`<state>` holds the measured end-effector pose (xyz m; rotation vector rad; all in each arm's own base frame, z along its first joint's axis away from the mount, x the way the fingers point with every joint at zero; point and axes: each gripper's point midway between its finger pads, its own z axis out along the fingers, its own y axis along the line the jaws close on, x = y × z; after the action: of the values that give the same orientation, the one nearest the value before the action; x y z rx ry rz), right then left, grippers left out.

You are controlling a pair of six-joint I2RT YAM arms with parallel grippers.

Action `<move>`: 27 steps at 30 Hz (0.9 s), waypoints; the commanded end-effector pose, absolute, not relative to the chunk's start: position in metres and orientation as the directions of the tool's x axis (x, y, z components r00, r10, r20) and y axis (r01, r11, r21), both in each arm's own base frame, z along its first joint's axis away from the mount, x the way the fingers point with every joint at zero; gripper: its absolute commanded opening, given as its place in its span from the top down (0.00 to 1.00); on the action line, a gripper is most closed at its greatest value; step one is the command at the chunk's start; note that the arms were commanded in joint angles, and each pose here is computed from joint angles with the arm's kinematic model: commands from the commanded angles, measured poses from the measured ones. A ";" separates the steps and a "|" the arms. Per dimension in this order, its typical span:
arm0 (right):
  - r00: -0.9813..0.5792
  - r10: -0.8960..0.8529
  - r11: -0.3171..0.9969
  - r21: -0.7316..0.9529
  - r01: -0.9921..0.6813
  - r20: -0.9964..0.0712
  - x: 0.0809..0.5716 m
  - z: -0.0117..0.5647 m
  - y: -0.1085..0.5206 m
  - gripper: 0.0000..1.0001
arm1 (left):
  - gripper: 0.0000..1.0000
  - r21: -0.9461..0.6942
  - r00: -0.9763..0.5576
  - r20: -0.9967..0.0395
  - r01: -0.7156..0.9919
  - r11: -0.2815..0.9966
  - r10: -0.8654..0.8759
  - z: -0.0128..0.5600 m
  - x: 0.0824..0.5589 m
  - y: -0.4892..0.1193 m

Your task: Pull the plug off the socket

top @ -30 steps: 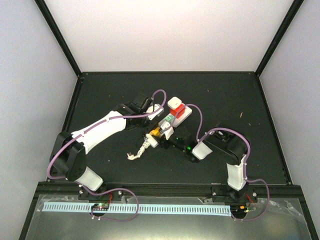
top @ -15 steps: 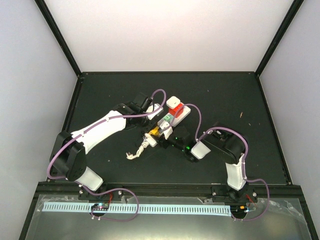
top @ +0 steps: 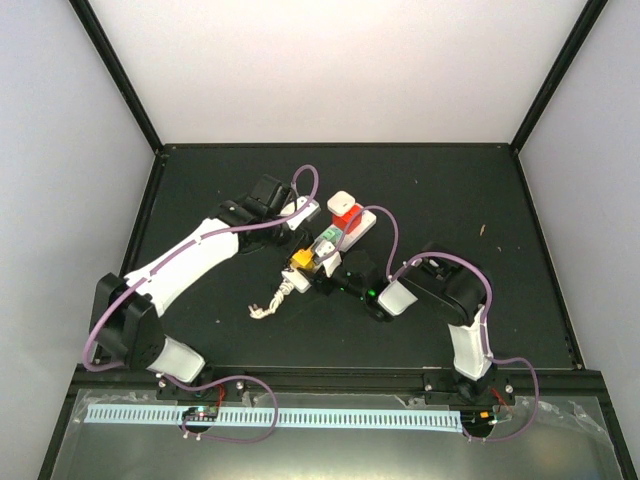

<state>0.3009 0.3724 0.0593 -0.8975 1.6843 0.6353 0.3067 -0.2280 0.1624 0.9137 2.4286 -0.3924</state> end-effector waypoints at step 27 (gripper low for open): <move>-0.252 -0.435 0.572 -0.049 -0.819 -0.865 0.288 -0.008 0.349 0.99 | 0.98 0.052 -0.549 -0.760 0.483 0.874 0.349 0.303 0.403 -0.092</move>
<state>0.3009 0.3728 0.0591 -0.8984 1.6844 0.6363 0.3883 -0.1046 0.2973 0.5680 2.2156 -0.1986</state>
